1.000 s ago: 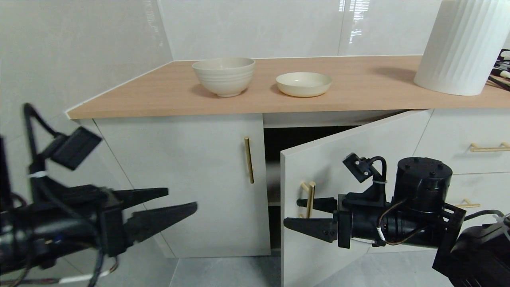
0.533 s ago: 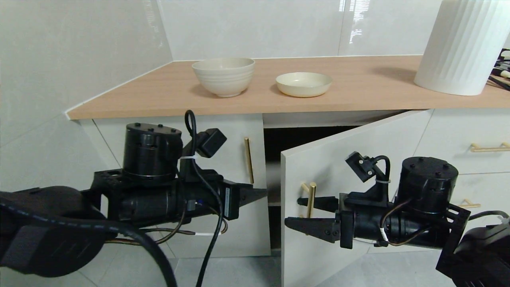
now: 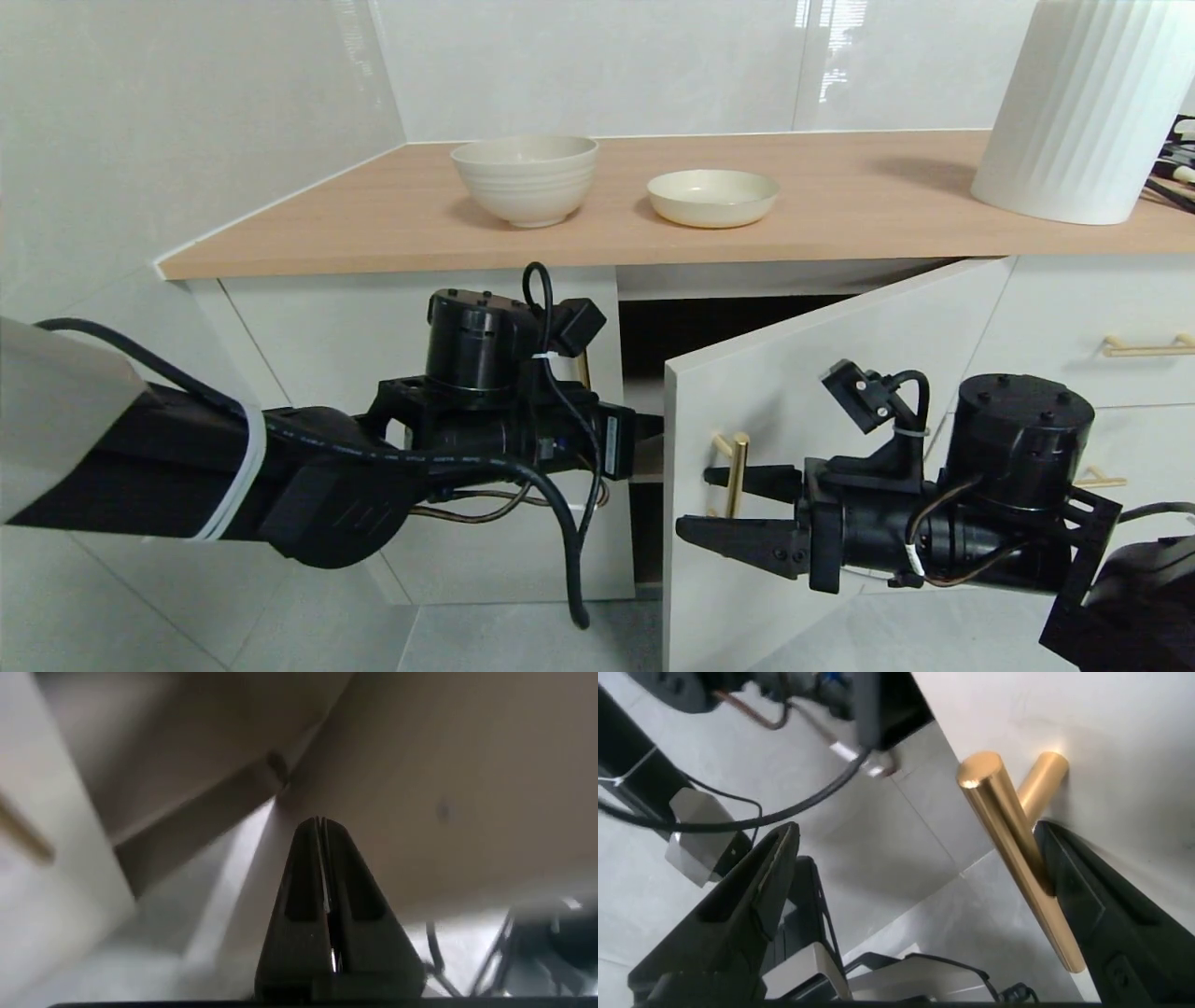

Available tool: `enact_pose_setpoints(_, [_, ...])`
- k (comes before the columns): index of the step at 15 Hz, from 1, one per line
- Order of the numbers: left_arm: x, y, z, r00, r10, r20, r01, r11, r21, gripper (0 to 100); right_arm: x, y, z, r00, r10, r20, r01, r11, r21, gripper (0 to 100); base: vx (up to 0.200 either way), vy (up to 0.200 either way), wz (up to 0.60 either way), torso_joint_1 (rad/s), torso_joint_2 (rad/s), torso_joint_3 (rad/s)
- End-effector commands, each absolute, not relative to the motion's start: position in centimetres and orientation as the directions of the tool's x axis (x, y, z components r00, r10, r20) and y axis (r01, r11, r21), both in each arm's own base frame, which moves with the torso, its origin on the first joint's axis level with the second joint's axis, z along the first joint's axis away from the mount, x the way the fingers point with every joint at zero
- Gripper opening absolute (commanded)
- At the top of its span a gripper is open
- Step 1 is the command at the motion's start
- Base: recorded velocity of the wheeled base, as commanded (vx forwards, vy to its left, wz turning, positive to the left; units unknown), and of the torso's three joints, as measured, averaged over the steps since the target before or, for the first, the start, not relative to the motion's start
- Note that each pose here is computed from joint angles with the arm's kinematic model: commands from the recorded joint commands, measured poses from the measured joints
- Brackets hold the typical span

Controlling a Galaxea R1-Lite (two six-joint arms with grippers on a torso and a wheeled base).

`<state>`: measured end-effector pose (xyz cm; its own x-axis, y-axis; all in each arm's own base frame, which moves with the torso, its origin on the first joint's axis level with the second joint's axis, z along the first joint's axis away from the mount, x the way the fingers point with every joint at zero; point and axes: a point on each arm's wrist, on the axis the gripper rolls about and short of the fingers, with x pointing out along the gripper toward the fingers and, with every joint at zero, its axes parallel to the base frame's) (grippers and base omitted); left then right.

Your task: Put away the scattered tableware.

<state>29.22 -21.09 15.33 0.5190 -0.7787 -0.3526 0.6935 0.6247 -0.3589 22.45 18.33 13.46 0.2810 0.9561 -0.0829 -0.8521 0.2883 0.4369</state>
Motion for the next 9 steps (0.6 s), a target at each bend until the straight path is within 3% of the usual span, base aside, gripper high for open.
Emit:
enact_pose_setpoints(1, [29.6, -21.9, 14.3, 0.505, -0.782, -0.366, 0.696, 0.619, -0.363, 0, 22.1, 17.8, 13.1, 0.299, 0.949, -0.098, -0.84, 0.31, 0.444, 100, 0.0, 0.0, 0.0, 0.0, 0.0, 0.0])
enact_pose_setpoints(4, [28.6, -23.1, 14.5, 0.489, -0.817, -0.305, 0.74, 0.574, -0.35, 0, 21.0, 14.9, 12.0, 0.421, 0.897, -0.136, -0.778, 0.434, 0.454, 100, 0.0, 0.0, 0.0, 0.0, 0.0, 0.0])
enact_pose_setpoints(9, [26.7, -23.2, 13.7, 0.484, -0.853, -0.193, 0.784, 0.521, -0.338, 0, 18.1, 11.9, 12.2, 0.476, 0.866, -0.151, -0.781, 0.495, 0.381, 100, 0.0, 0.0, 0.0, 0.0, 0.0, 0.0])
